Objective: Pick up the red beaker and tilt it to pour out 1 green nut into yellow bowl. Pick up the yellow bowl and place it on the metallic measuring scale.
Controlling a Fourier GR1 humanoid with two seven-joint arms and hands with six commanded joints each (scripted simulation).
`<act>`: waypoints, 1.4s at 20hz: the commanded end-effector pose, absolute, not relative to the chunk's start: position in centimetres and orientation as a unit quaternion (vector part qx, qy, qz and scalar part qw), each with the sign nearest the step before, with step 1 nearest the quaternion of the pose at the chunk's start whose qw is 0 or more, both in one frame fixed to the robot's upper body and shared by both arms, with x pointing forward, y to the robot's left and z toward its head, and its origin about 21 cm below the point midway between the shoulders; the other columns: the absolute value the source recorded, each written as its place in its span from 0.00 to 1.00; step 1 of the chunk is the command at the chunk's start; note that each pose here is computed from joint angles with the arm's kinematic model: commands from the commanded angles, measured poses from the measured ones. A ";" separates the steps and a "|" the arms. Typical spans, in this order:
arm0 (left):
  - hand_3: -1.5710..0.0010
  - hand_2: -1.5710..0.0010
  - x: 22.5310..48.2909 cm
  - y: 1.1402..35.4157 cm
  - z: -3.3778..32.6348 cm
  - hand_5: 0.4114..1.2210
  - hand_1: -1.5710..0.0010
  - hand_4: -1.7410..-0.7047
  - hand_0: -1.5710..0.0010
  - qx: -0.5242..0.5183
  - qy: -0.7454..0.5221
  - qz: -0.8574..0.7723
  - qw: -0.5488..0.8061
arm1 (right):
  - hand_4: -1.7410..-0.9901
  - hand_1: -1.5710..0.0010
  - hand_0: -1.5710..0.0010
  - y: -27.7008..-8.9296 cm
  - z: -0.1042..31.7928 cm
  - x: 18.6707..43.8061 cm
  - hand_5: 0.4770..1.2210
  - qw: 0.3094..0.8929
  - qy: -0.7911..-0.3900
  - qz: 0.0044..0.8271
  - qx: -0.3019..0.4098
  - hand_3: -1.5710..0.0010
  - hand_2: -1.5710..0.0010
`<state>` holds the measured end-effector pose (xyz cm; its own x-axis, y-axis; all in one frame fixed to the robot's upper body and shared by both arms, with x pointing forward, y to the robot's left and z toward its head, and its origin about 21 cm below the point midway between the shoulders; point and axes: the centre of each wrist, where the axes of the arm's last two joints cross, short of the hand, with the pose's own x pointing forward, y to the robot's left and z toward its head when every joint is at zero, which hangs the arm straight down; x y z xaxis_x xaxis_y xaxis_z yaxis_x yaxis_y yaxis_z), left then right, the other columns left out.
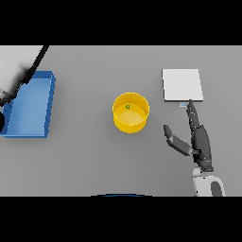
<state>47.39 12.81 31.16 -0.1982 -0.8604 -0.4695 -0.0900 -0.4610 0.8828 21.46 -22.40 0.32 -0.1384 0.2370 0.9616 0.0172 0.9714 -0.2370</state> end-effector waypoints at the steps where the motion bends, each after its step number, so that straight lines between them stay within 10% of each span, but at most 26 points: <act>1: 0.13 0.01 47.8 14.8 31.0 1.00 0.00 0.01 0.00 0.545 -0.450 -0.616 0.347 | 0.69 1.00 1.00 -22.3 0.3 21.7 0.15 0.652 -0.749 0.084 -0.081 1.00 1.00; 12: 0.08 0.00 44.6 30.6 23.0 1.00 0.00 0.00 0.00 0.465 -0.573 -0.282 0.613 | 0.70 1.00 1.00 -23.0 -0.1 21.8 0.18 0.644 -0.752 0.115 -0.084 1.00 1.00; 25: 0.04 0.00 35.6 32.3 11.0 1.00 0.00 0.00 0.00 0.437 -0.514 -0.142 0.724 | 0.70 1.00 1.00 -22.9 0.2 22.1 0.25 0.644 -0.749 0.132 -0.086 1.00 1.00; 28: 0.02 0.00 35.6 32.4 9.9 0.87 0.00 0.00 0.00 0.436 -0.501 -0.133 0.736 | 0.71 1.00 1.00 -22.8 0.0 22.0 0.25 0.645 -0.747 0.133 -0.092 1.00 1.00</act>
